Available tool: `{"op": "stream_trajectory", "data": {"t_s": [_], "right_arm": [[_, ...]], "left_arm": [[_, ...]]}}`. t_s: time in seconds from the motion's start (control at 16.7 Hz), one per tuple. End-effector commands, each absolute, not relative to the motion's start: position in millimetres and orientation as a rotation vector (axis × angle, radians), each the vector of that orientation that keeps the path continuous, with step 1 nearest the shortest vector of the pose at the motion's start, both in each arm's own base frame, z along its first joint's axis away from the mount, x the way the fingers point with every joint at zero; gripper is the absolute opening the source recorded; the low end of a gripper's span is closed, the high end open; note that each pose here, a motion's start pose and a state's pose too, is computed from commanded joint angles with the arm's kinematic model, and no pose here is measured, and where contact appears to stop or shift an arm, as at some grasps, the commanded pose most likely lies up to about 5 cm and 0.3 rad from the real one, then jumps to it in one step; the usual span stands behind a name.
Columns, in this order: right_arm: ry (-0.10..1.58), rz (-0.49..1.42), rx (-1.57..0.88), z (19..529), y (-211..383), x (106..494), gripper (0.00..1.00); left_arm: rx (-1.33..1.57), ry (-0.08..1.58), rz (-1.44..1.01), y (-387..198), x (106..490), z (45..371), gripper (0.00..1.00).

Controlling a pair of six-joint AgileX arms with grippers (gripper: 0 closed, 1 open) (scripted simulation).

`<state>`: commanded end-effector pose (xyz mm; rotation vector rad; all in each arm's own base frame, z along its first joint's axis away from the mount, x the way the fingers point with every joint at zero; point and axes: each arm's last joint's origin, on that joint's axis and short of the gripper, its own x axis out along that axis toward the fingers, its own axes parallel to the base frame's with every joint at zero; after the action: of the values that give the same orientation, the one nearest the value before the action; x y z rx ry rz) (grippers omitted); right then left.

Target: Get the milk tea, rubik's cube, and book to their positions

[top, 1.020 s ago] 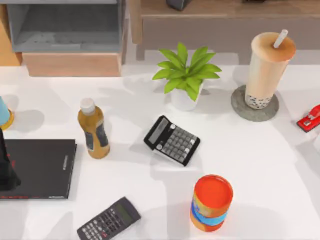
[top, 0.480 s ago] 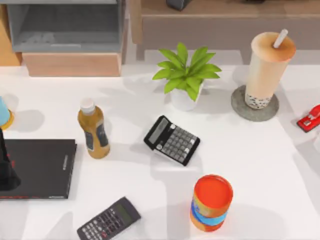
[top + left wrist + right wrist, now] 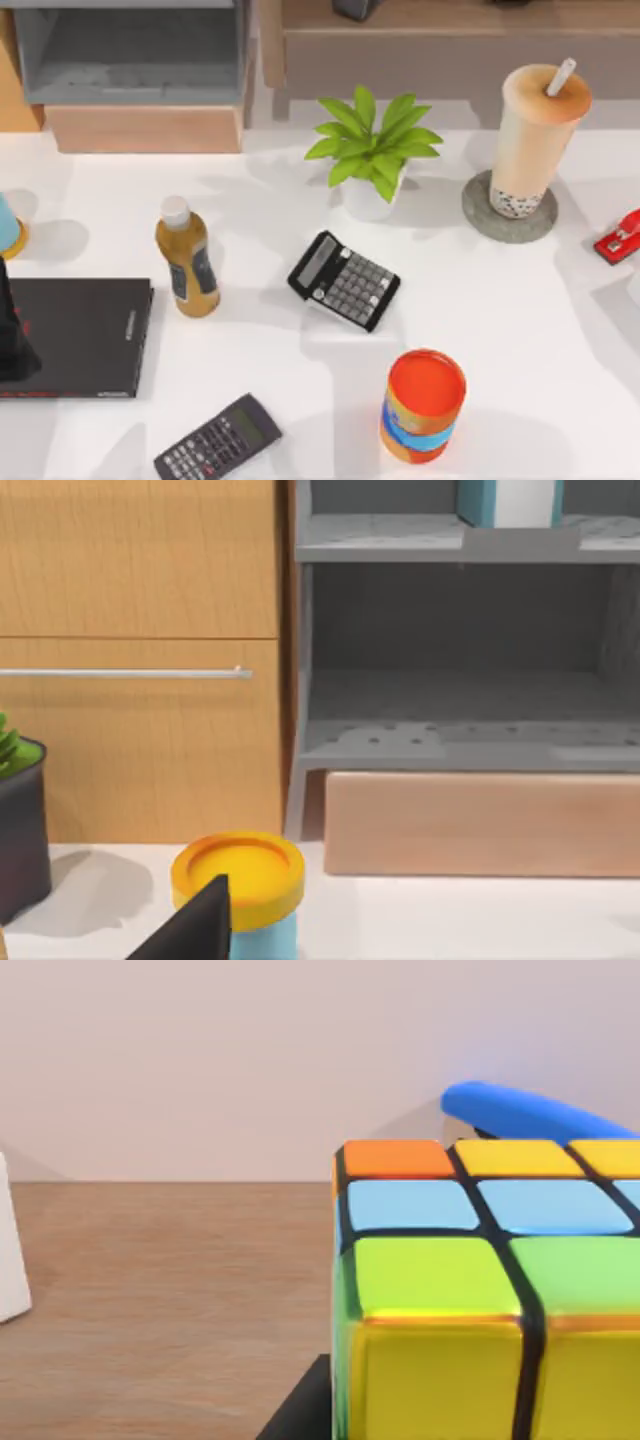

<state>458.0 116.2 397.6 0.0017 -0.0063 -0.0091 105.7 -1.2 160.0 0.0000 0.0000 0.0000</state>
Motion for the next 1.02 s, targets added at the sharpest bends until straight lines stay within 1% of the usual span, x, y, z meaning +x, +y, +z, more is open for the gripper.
{"op": "stream_trajectory", "data": {"t_s": [0.24, 1.02], "right_arm": [[-0.002, -0.011, 0.000, 396.2, 116.4, 458.6, 0.00], [-0.002, -0.011, 0.000, 396.2, 116.4, 458.6, 0.98]], "left_arm": [[0.000, 0.000, 0.000, -1.2, 105.7, 160.0, 1.00], [0.000, 0.000, 0.000, -1.2, 105.7, 160.0, 1.00]]}}
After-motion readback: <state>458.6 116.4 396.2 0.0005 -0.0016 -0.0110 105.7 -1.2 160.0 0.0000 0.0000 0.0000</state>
